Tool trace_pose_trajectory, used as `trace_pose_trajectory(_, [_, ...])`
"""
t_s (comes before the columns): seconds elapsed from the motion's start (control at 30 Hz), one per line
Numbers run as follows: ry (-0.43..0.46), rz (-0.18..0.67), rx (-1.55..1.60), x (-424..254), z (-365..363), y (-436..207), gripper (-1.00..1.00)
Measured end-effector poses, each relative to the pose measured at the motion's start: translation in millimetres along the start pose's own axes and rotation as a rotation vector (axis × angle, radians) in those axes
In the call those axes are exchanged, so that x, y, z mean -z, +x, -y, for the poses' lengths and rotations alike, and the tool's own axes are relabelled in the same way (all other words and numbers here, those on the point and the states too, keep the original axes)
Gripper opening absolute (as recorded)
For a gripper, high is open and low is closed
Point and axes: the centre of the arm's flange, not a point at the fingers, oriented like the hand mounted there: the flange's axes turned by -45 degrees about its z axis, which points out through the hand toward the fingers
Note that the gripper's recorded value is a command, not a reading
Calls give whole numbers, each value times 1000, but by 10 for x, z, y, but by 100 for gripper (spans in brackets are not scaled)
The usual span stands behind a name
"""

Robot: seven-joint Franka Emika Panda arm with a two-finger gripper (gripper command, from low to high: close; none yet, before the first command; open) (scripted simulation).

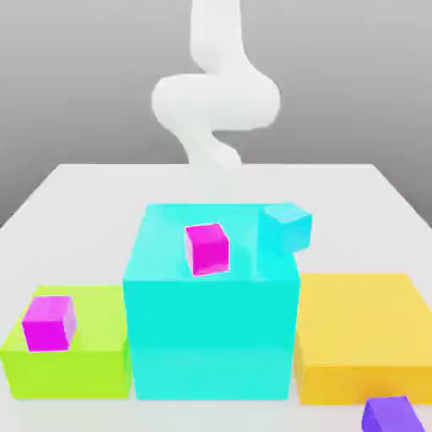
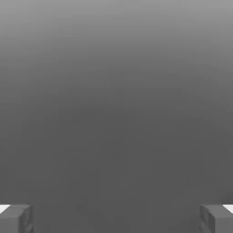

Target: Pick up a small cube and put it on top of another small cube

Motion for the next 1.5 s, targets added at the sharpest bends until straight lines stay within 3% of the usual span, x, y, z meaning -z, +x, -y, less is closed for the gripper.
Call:
trace_pose_trajectory(0.5, [-70,356,64,-2482,1018,-445,0])
trace_pose_trajectory(1.03, [35,709,88,-4308,2157,-2168,0])
trace_pose_trajectory(1.17, [49,733,83,-4730,2249,-2608,0])
trace_pose_trajectory(1.2, [48,734,83,-4821,2253,-2701,-100])
trace_pose_trajectory(1.5, [50,734,82,-4659,2254,-2546,-100])
